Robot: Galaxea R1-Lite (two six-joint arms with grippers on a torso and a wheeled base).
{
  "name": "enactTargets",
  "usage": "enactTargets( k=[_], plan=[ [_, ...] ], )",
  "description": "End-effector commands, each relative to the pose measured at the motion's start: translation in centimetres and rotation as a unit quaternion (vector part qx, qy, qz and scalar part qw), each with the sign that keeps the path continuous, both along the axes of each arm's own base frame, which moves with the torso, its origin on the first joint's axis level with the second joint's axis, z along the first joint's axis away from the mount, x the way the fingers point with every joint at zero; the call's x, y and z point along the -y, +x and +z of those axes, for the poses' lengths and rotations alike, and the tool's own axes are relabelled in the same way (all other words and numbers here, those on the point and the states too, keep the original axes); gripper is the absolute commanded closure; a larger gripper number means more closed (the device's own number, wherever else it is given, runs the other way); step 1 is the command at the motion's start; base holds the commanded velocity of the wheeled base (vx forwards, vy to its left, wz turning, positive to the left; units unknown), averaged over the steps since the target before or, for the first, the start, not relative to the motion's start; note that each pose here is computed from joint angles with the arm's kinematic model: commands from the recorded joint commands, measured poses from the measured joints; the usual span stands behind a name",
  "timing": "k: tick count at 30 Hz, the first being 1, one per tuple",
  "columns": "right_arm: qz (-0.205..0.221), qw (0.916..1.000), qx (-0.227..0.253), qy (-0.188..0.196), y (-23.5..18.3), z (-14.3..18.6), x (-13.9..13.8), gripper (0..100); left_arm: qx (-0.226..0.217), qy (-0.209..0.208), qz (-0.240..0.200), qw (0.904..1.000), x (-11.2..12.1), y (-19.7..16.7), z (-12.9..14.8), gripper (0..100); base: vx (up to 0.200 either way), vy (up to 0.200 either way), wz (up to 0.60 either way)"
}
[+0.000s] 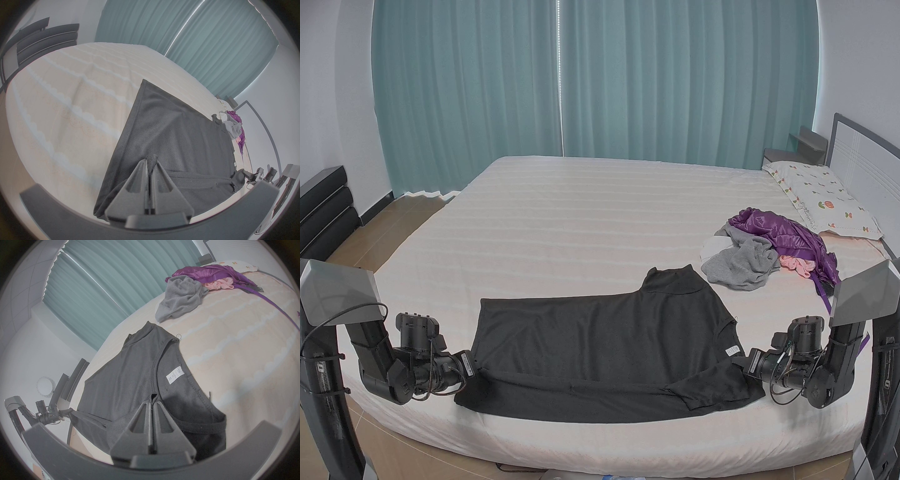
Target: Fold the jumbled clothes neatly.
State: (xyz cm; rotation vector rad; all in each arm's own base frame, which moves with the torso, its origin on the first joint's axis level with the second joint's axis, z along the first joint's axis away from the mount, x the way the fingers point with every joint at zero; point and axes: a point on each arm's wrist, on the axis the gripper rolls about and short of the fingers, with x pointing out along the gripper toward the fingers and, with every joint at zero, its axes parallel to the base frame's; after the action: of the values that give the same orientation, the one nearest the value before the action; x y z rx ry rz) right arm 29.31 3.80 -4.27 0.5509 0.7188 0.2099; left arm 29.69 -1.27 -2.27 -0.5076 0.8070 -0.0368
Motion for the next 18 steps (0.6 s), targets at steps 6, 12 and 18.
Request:
enactTargets(
  k=[6, 12, 18],
  plan=[
    [-0.015, 0.9996, 0.021, 0.009, -1.3, 1.9, 1.3, 100, 0.014, -0.001, 0.005, 0.9999, -0.2, -1.0, 1.6, 100, 0.0, 0.0, 0.0],
    [-0.017, 0.9994, 0.022, 0.018, -2.1, 2.7, 1.8, 100, 0.018, -0.002, 0.006, 0.9998, -0.2, -1.5, 2.2, 100, 0.0, 0.0, 0.0],
    [-0.018, 0.9982, 0.041, 0.039, -3.1, 3.8, 2.0, 100, 0.025, -0.001, 0.005, 0.9997, -0.2, -2.3, 3.1, 100, 0.0, 0.0, 0.0]
  ],
)
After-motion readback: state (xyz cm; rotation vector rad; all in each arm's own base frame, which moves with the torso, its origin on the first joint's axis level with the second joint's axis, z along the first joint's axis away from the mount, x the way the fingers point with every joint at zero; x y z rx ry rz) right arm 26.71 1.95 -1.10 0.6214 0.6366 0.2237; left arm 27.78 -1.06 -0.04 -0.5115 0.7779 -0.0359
